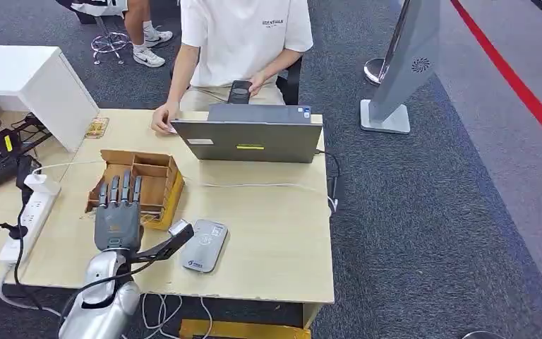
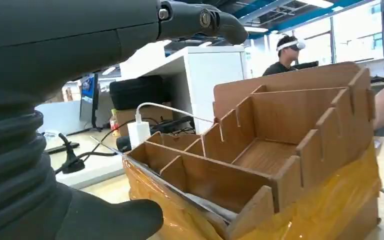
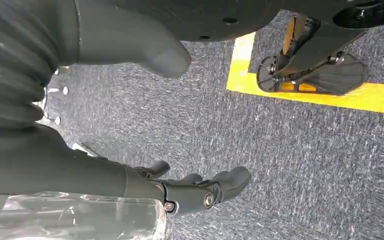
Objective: Pass the card to the sensor for recognition and then transmit it.
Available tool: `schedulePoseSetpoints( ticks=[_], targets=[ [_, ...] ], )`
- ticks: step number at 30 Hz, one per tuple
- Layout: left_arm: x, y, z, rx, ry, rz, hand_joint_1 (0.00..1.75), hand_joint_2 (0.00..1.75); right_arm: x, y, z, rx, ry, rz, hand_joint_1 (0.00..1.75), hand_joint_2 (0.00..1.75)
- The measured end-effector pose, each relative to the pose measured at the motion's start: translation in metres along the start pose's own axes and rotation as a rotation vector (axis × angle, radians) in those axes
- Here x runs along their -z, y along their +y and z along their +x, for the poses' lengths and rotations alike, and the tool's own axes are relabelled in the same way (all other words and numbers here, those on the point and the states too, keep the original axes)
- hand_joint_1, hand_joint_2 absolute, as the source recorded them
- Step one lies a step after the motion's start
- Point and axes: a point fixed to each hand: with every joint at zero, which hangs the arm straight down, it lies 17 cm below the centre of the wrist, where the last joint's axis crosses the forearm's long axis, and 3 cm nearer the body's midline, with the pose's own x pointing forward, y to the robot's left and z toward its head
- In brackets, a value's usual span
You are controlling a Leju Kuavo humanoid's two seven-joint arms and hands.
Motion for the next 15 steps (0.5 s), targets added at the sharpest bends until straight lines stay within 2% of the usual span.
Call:
schedulePoseSetpoints(
  ticks=[1,15],
  targets=[
    [-0.0001,-0.0004,0.0018,0.001,-0.004,-0.001,1.75,1.75,0.0000,0.0001,0.0001,0.000,0.000,0.000,0.00,1.75],
    [-0.0016,-0.0066,0.0068,-0.018,-0.016,-0.029,1.75,1.75,-0.0002,0.0011,0.0007,-0.012,-0.005,0.004,0.00,1.75]
  ],
)
